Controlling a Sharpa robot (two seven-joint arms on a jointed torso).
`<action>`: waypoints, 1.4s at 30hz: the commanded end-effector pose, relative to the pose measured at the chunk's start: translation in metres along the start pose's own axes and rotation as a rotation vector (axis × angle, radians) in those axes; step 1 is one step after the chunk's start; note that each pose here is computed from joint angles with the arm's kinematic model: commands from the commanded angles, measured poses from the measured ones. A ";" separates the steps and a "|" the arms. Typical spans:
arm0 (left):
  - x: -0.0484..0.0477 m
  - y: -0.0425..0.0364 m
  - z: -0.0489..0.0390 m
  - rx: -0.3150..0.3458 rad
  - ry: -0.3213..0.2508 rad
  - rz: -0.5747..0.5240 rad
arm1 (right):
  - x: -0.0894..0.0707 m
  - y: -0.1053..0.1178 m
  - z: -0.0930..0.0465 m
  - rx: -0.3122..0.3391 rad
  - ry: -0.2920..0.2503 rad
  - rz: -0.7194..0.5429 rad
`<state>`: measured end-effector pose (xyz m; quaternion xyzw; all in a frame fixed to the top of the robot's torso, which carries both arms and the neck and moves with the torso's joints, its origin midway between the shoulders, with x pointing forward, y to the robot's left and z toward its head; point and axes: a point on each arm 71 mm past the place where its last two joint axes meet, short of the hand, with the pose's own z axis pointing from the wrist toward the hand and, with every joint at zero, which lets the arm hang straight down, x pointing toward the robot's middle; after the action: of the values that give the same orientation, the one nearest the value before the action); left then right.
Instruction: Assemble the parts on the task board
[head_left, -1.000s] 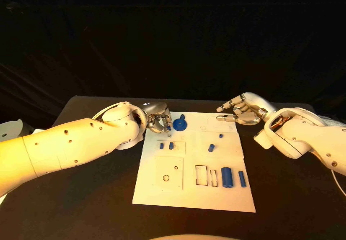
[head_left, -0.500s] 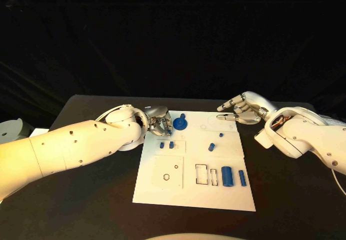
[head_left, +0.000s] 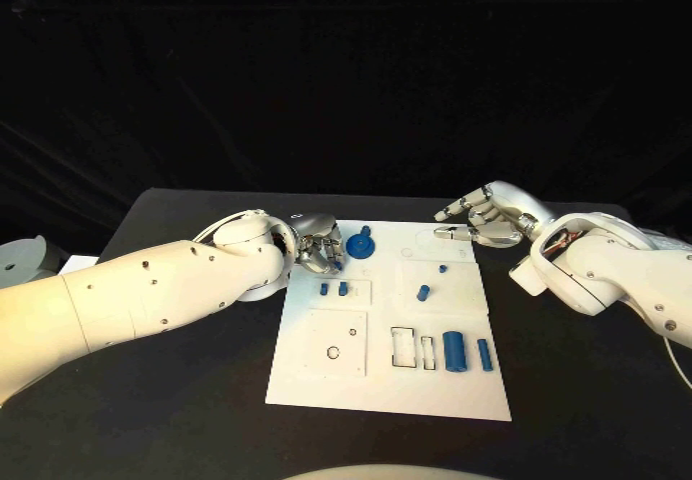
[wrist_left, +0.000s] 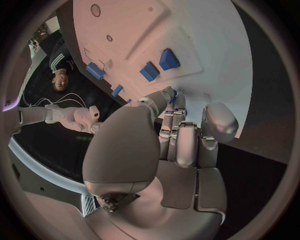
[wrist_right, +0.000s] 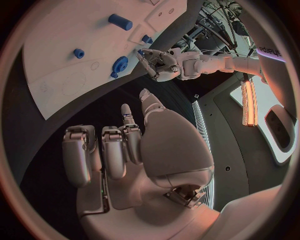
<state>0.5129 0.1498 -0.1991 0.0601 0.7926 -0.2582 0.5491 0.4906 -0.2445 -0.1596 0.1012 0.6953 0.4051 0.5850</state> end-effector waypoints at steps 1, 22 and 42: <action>0.0026 -0.0015 0.0005 0.000 0.026 -0.002 | 0.001 0.001 0.000 -0.009 0.013 -0.001; 0.0079 -0.0024 0.0040 -0.018 0.062 0.006 | 0.001 0.001 -0.001 -0.009 0.013 0.000; 0.0065 -0.0003 0.0043 -0.029 0.043 0.002 | 0.000 -0.002 -0.001 0.001 0.010 -0.002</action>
<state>0.5138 0.1459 -0.2049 0.0612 0.8060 -0.2460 0.5349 0.4909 -0.2467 -0.1598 0.1025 0.6955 0.4033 0.5858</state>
